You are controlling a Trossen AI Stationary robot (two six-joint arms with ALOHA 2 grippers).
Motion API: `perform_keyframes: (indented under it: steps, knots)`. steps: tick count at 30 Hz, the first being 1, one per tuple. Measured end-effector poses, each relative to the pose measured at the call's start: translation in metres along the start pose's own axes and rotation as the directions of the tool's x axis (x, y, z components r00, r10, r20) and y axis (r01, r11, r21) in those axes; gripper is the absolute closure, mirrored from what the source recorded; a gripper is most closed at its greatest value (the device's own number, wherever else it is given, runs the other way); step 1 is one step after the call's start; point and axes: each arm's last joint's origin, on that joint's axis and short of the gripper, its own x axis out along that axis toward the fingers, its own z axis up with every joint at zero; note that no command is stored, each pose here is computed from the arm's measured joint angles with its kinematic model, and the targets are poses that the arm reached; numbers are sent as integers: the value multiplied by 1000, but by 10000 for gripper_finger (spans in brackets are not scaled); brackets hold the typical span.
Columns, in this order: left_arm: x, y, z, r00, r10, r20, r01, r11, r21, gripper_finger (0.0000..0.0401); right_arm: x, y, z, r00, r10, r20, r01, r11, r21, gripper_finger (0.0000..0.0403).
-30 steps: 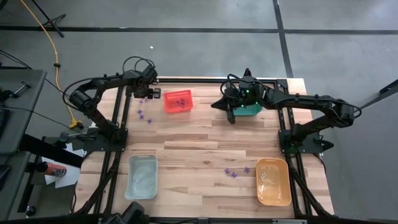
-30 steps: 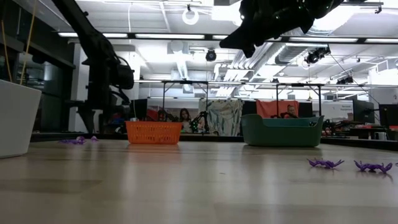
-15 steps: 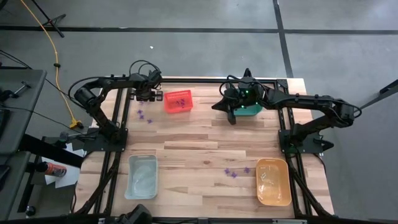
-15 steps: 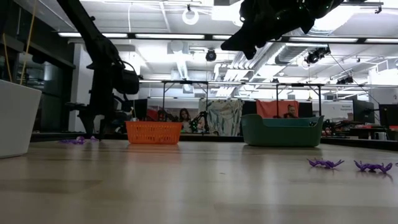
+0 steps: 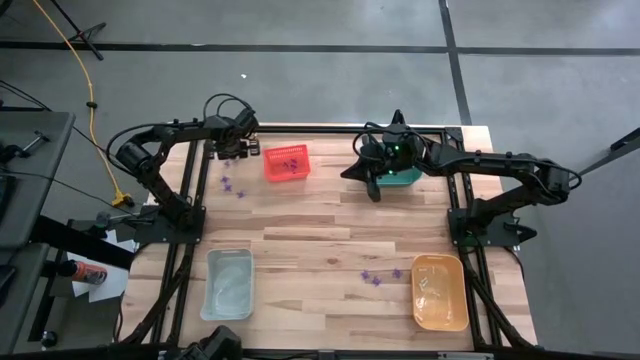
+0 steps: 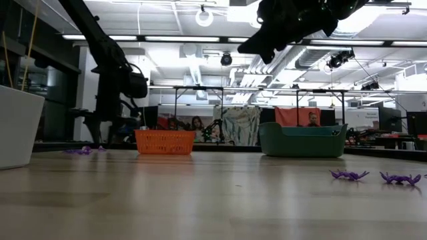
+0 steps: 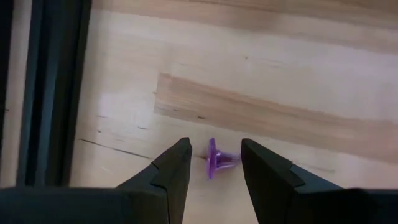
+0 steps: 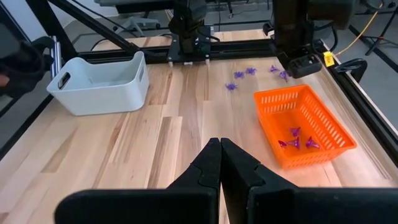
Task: Sort Halloween decoration
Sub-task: Put the purple witch hat toy into the orange bin
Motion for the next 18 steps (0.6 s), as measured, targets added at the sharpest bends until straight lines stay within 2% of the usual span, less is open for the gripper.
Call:
perform_keyframes:
  steps: [10, 18]
  knots:
    - [0, -1, -3, 1000, 2, -13, -3, 998, -67, 270, 0, 0, -2, 1000, 2, -20, -2, 1000, 10, 403]
    - [1, -2, -8, 1000, 15, -2, -16, 999, -51, 281, 0, 0, -2, 1000, 2, -24, -2, 1000, 9, 403]
